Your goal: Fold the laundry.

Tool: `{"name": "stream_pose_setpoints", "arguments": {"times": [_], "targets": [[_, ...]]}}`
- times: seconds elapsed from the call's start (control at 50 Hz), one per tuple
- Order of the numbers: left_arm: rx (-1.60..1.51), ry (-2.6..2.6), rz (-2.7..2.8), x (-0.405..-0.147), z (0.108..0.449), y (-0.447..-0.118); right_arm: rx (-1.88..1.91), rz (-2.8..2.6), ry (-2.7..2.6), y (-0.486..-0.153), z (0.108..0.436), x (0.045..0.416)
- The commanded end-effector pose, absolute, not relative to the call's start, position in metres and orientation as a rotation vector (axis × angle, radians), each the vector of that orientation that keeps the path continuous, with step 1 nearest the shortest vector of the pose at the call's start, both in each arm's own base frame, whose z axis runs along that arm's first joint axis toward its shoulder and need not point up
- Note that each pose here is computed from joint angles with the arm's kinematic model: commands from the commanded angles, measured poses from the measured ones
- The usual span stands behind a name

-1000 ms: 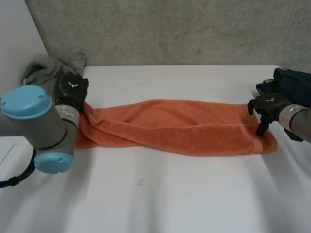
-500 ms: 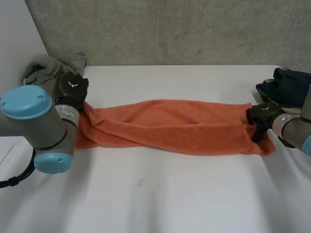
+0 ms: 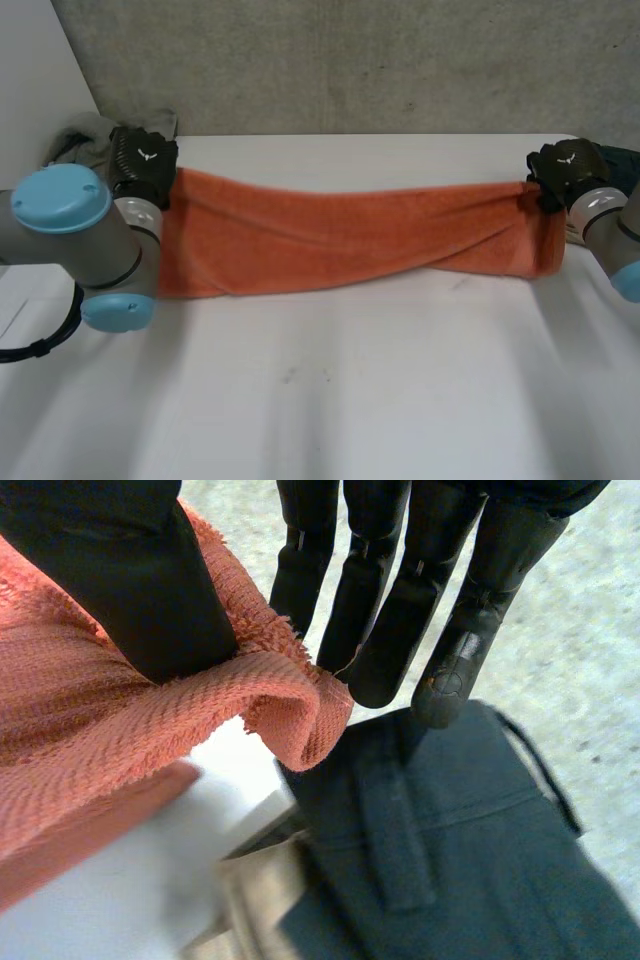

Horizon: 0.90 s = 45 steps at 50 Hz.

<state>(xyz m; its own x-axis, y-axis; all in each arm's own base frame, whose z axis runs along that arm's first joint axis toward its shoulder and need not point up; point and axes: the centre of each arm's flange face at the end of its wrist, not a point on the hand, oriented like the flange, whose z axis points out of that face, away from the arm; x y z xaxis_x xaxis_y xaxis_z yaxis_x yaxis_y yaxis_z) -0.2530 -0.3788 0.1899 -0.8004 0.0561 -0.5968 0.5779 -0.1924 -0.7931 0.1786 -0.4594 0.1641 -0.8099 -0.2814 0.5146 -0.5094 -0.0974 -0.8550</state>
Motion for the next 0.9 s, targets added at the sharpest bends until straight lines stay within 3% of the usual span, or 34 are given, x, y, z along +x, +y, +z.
{"name": "stream_pose_setpoints", "arguments": {"times": [0.02,0.34,0.42,0.46,0.66,0.82,0.9], "targets": [[0.700,1.677,-2.087,-0.256,0.174,-0.404,0.839,2.078,-1.882,-0.482,0.149,0.179],[0.780,1.586,-2.106,-0.262,0.146,-0.427,0.873,2.095,-1.875,-0.496,0.116,0.194],[0.762,1.575,-2.112,-0.261,0.151,-0.427,0.866,2.108,-1.871,-0.493,0.124,0.197],[0.758,1.580,-2.108,-0.260,0.152,-0.425,0.857,2.128,-1.857,-0.487,0.144,0.197],[0.752,1.604,-2.121,-0.250,0.195,-0.376,0.794,2.151,-1.960,-0.419,0.208,0.187],[0.736,1.729,-2.198,-0.249,0.205,-0.322,0.730,1.991,-2.203,-0.386,0.194,0.166],[0.743,1.776,-2.232,-0.254,0.202,-0.310,0.735,1.931,-2.268,-0.382,0.183,0.161]]}}
